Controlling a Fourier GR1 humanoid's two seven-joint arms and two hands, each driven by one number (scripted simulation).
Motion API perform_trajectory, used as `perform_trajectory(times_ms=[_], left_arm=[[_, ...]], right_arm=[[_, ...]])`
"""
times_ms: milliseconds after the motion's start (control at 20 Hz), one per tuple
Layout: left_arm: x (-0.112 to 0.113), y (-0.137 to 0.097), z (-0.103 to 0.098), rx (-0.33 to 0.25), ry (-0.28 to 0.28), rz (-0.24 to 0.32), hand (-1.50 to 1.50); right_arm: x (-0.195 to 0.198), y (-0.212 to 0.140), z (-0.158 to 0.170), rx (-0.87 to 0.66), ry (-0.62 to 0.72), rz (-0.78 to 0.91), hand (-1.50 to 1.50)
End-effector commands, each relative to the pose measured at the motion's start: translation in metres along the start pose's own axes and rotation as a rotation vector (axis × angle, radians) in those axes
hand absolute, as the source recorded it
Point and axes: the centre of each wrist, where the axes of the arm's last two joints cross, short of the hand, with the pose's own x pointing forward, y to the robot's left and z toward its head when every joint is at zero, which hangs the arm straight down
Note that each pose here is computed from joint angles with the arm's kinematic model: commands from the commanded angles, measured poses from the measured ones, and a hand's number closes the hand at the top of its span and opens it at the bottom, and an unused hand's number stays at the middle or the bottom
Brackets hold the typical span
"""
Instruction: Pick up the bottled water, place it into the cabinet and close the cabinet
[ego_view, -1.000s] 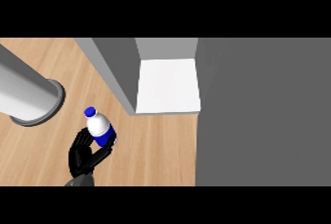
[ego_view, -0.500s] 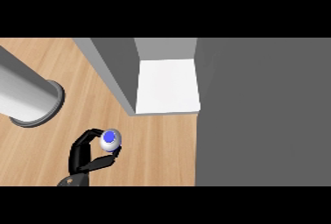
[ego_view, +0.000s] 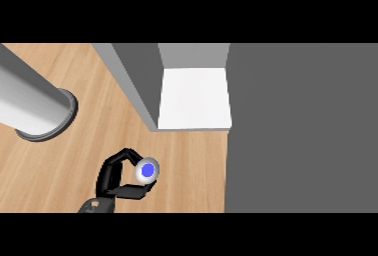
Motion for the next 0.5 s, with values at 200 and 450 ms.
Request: perform_trajectory(times_ms=[200, 450], left_arm=[[0.025, -0.054, -0.027, -0.104, -0.023, 0.095, 1.5], [0.066, -0.093, -0.066, -0.097, 0.003, 0.149, 1.5]], right_arm=[[0.033, -0.001, -0.007, 0.007, -0.053, 0.037, -1.5], [0.028, -0.002, -0.008, 0.006, -0.035, 0.029, -1.5]])
